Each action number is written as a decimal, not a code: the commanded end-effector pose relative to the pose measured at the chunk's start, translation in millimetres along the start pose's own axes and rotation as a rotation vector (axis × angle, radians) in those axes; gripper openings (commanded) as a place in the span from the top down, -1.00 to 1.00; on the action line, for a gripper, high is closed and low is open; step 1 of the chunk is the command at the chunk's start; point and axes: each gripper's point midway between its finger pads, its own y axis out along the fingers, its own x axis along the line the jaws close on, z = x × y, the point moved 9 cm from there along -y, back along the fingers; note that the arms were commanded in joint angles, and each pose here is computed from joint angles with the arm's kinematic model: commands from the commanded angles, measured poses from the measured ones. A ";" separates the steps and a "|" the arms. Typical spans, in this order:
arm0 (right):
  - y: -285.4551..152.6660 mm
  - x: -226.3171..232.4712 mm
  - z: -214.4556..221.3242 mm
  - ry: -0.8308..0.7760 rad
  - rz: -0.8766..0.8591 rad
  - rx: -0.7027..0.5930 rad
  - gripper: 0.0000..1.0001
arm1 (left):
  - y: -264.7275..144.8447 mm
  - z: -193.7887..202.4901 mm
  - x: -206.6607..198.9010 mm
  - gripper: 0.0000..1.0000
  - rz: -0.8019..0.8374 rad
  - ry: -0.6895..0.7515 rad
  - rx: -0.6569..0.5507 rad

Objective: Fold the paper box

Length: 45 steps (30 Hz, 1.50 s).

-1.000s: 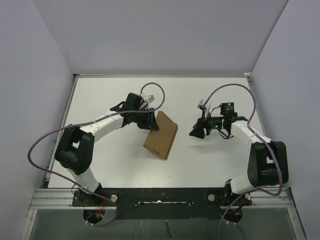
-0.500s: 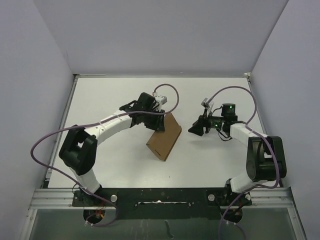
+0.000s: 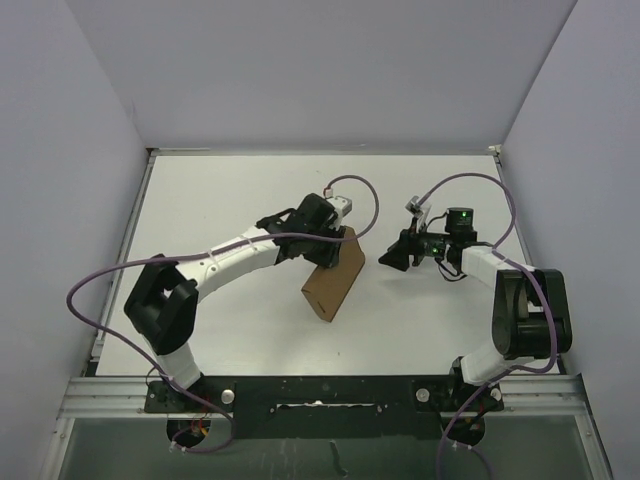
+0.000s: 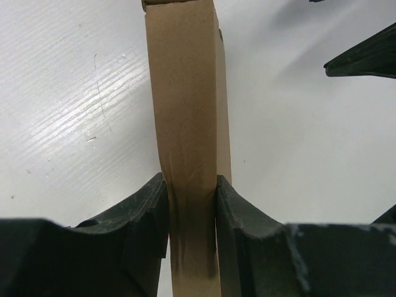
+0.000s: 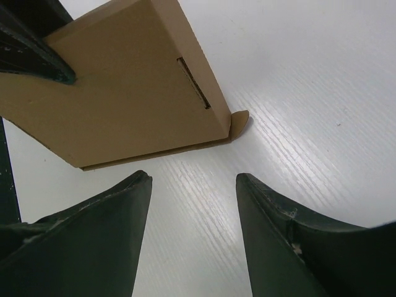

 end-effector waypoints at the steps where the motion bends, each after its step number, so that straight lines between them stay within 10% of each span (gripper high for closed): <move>1: -0.6 -2.7 -11.5 -0.023 -0.021 -0.028 -0.15 | 13.0 31.6 8.5 0.88 -0.220 0.100 0.164; 21: -25.0 -10.2 -20.6 0.018 0.011 -0.098 -0.12 | 29.2 54.7 -36.1 0.88 -0.395 0.237 0.243; 37: -43.9 19.8 -34.2 -0.324 -0.043 -0.139 -0.24 | -7.5 30.1 8.6 0.90 0.323 0.079 -0.088; 45: -29.3 3.8 -14.6 -0.074 -0.071 -0.103 -0.24 | -9.3 30.3 26.5 0.91 0.475 0.005 -0.167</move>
